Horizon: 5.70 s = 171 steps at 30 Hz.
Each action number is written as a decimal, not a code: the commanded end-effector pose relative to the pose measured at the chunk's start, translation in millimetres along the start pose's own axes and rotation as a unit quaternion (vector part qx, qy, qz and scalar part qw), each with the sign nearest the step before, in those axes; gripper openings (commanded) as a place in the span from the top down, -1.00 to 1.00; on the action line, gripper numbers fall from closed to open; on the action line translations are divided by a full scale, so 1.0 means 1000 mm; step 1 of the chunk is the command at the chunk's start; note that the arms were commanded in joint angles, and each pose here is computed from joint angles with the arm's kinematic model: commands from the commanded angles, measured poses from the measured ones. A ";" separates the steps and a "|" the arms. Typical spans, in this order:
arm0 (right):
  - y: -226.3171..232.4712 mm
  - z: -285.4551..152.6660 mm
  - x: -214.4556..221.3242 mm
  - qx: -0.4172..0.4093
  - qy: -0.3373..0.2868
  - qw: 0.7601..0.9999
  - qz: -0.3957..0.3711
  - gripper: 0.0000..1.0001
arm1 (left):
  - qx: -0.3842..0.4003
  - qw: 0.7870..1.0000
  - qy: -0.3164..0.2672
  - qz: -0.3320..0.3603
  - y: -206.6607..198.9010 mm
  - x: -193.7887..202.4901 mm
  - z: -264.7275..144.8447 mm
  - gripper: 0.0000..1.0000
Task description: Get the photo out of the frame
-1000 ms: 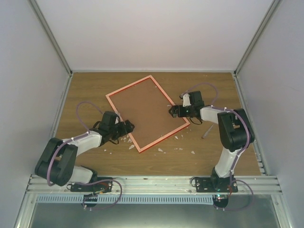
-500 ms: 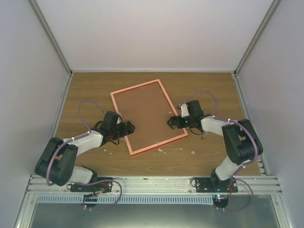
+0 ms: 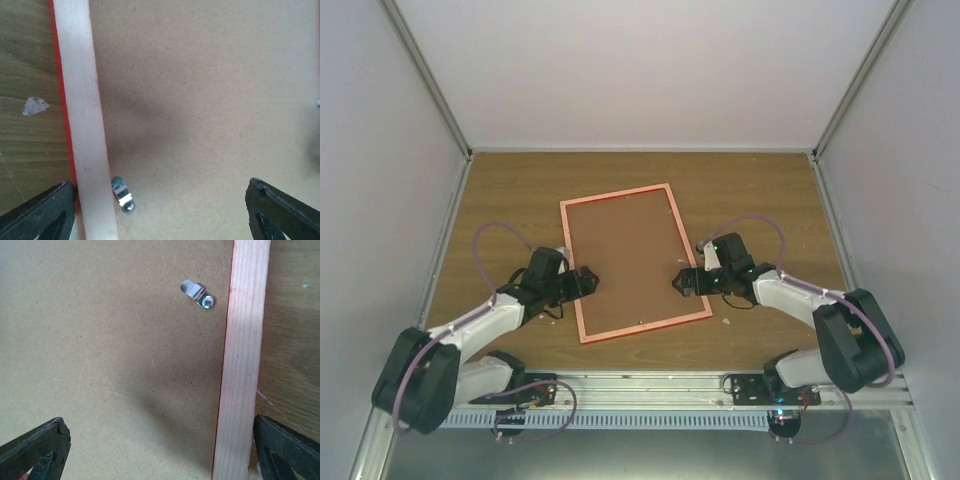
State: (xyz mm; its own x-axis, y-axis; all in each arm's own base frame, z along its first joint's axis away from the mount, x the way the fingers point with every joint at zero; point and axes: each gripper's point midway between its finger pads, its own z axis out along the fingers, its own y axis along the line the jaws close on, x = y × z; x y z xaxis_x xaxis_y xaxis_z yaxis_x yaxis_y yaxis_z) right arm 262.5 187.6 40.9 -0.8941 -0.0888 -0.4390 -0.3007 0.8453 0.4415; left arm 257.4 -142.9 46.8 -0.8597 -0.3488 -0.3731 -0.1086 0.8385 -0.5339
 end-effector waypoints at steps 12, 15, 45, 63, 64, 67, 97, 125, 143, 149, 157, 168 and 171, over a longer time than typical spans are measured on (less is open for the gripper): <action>-0.071 -0.083 -0.061 0.195 -0.149 0.963 0.107 -0.99 | 0.004 0.989 -0.148 -0.023 -0.011 -0.044 -0.081 -0.98; -0.092 -0.100 -0.061 0.243 -0.160 0.948 0.126 -0.99 | 0.007 0.984 -0.178 -0.027 -0.013 -0.052 -0.097 -0.98; -0.173 -0.057 0.027 0.286 -0.026 0.921 0.264 0.36 | 0.116 0.990 -0.072 0.045 -0.059 -0.028 -0.077 -0.97; -0.113 -0.082 -0.032 0.266 -0.086 0.951 0.135 0.95 | 0.237 0.970 -0.003 0.055 -0.111 -0.002 -0.079 -0.97; -0.105 -0.083 -0.038 0.261 -0.092 0.954 0.117 0.95 | 0.242 0.969 -0.002 0.056 -0.114 0.000 -0.079 -0.97; -0.077 -0.085 -0.051 0.240 -0.106 0.963 0.070 0.99 | 0.262 0.963 -0.001 0.056 -0.123 0.003 -0.082 -0.96; 0.198 -0.067 -0.042 -0.137 -0.156 0.938 -0.279 0.99 | 0.349 0.936 -0.029 0.043 -0.196 0.002 -0.091 -0.22; 0.220 -0.064 -0.022 -0.232 -0.150 0.916 -0.291 0.68 | 0.343 0.936 -0.072 -0.029 -0.163 -0.010 -0.100 1.00; 0.211 -0.048 -0.015 -0.219 -0.179 0.905 -0.319 0.20 | 0.313 0.928 -0.027 -0.202 -0.130 0.000 -0.087 1.00; 0.223 -0.041 -0.009 -0.242 -0.168 0.896 -0.331 0.20 | 0.326 0.919 -0.021 -0.219 -0.128 0.003 -0.088 1.00; 0.227 -0.030 -0.002 -0.247 -0.154 0.896 -0.336 0.20 | 0.341 0.914 -0.026 -0.219 -0.133 0.000 -0.092 1.00; 0.228 -0.034 -0.008 -0.244 -0.170 0.895 -0.332 0.45 | 0.335 0.915 -0.017 -0.226 -0.127 0.006 -0.087 1.00; 0.228 -0.034 -0.010 -0.243 -0.175 0.895 -0.330 0.63 | 0.334 0.914 -0.016 -0.229 -0.125 0.007 -0.085 1.00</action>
State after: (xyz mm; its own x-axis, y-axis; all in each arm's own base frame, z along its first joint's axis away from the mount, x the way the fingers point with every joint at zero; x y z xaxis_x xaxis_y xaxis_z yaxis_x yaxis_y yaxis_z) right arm 189.6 359.2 158.8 -0.3768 -0.2797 -0.8830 -0.8990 0.3403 0.2758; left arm 221.6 -215.9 170.0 -0.7910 -0.6117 -0.0085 -0.1408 0.1956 -0.9705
